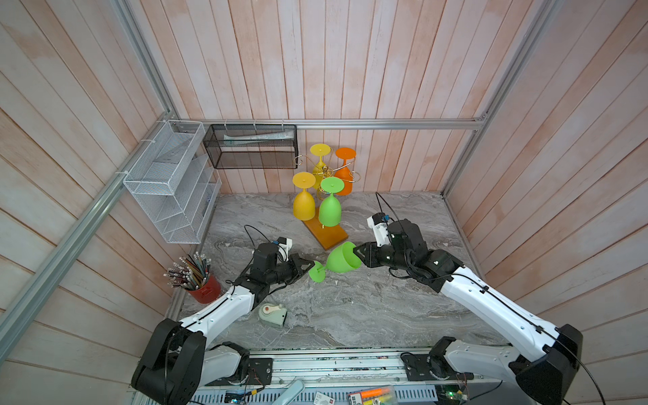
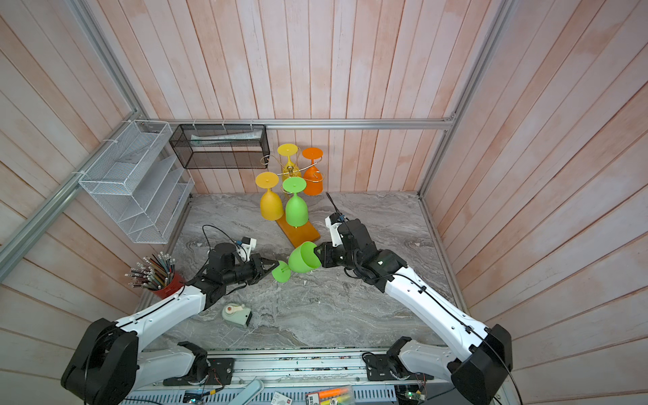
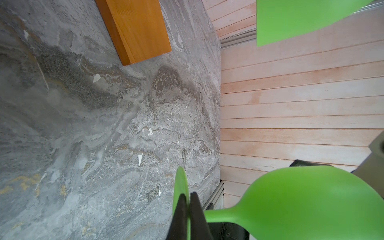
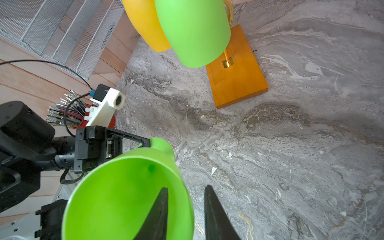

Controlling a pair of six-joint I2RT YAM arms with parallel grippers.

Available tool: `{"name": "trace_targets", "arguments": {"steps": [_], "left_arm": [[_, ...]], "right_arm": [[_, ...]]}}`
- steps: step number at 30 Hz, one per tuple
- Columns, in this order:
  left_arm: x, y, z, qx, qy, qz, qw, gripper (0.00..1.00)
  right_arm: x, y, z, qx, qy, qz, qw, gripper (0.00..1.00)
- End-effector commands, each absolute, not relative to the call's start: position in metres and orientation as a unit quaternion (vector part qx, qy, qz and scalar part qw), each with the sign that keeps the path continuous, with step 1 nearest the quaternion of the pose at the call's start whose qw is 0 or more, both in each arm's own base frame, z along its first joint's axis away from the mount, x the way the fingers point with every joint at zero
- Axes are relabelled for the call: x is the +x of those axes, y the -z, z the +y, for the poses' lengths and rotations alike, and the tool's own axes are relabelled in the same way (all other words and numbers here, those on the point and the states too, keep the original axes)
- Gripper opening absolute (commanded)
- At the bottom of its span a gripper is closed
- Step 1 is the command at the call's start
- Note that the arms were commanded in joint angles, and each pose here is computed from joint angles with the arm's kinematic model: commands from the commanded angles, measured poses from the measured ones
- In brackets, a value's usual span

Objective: Take the wine glass off the wine glass rack
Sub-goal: Pick up the wine glass from the wine glass rack.

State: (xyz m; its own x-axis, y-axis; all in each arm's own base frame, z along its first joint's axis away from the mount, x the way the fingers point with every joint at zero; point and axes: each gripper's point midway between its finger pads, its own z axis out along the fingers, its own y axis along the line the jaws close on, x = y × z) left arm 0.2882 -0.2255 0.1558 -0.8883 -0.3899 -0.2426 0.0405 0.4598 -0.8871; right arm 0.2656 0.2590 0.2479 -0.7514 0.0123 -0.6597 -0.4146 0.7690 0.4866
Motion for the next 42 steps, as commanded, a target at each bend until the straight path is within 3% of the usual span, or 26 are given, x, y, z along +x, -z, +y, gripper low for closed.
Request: {"name": "trace_targets", "arguments": {"steps": [1, 4, 8, 12, 14, 19, 25, 34, 42], "left_arm": [[0.294, -0.178, -0.229, -0.086, 0.526, 0.813, 0.235, 0.00], [0.294, -0.180, -0.229, -0.087, 0.529, 0.811, 0.235, 0.00], [0.293, -0.180, -0.229, -0.086, 0.530, 0.811, 0.234, 0.00], [0.292, -0.182, -0.230, -0.080, 0.535, 0.808, 0.235, 0.03], [0.292, -0.184, -0.230, -0.076, 0.535, 0.806, 0.239, 0.17], [0.291, -0.191, -0.227, -0.069, 0.530, 0.806, 0.255, 0.65], [0.286, -0.199, -0.221, -0.050, 0.516, 0.807, 0.281, 0.98], [0.272, -0.220, -0.211, 0.002, 0.488, 0.810, 0.325, 1.00], [0.257, -0.247, -0.201, 0.057, 0.449, 0.815, 0.361, 1.00]], "right_arm": [[0.265, -0.250, 0.268, -0.128, -0.327, 0.877, 0.330, 0.24], [0.266, -0.247, 0.270, -0.132, -0.324, 0.879, 0.325, 0.19], [0.268, -0.246, 0.272, -0.136, -0.320, 0.881, 0.322, 0.02], [0.269, -0.248, 0.271, -0.131, -0.319, 0.881, 0.325, 0.00], [0.269, -0.250, 0.269, -0.127, -0.317, 0.881, 0.328, 0.00], [0.269, -0.255, 0.260, -0.116, -0.301, 0.885, 0.337, 0.00], [0.271, -0.253, 0.236, -0.097, -0.254, 0.901, 0.338, 0.00], [0.291, -0.266, 0.160, -0.022, -0.177, 0.918, 0.355, 0.00], [0.338, -0.269, 0.079, 0.067, -0.117, 0.923, 0.361, 0.00]]}}
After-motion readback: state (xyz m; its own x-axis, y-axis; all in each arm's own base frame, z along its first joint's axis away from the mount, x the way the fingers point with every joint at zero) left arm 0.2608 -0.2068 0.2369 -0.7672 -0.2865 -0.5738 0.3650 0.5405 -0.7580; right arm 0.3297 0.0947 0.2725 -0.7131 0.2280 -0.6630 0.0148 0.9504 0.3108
